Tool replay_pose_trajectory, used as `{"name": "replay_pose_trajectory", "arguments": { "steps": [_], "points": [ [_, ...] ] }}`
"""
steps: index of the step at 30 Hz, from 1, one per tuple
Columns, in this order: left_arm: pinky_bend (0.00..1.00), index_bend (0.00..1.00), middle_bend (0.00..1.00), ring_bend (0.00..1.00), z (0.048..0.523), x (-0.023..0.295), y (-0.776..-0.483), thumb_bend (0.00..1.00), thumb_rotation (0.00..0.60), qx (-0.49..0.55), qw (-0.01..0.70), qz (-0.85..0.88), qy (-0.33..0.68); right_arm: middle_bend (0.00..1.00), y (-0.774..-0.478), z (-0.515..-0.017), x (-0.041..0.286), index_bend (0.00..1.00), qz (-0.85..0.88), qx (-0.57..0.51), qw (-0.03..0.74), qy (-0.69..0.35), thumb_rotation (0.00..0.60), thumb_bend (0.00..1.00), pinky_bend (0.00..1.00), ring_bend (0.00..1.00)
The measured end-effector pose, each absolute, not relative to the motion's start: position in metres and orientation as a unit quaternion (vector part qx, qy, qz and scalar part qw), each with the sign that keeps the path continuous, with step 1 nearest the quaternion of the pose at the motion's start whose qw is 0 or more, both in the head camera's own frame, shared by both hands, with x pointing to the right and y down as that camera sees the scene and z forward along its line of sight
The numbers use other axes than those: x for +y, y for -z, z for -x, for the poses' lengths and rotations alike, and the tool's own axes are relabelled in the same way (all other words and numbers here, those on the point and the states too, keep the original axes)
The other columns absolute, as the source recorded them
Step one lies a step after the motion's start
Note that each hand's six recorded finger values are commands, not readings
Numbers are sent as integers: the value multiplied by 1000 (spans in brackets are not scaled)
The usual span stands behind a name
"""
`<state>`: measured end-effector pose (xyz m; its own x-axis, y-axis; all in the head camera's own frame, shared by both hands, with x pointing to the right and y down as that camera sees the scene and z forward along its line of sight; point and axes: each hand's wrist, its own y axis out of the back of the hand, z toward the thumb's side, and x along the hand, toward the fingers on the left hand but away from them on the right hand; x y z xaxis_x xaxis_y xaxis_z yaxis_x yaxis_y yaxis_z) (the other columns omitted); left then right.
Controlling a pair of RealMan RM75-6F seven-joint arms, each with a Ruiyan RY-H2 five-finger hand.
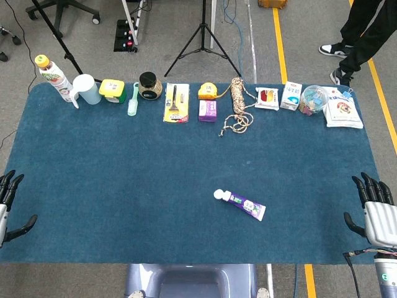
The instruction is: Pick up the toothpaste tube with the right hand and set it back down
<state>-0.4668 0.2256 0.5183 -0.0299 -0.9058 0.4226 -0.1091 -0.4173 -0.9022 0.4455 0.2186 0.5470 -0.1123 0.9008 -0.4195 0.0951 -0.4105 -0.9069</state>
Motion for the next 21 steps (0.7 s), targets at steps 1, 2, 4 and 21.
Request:
{"name": "replay_pose_trajectory", "arguments": {
  "steps": [1,2,4,21],
  "points": [
    [167,5,15,18,467,226,-519,260,565,417,341,608,584,27,-547,-446,218,52,578,-431,330,-609,600,359,0,0],
    [167,5,15,18,466,226,-519,259,565,416,341,608,584,28,-547,-446,219,53,578,-431,330,-610,600,359,0,0],
    [167,5,15,18,466,226,-519,260,565,416,340,608,584,29,-547,-446,219,56,578,-431,329,-610,600,359,0,0],
    [167,5,16,18,467,221,-513,259,563,421,351,605,578,80,-547,-440,220,97,595,-434,317,-598,600,359,71,43]
  ]
}}
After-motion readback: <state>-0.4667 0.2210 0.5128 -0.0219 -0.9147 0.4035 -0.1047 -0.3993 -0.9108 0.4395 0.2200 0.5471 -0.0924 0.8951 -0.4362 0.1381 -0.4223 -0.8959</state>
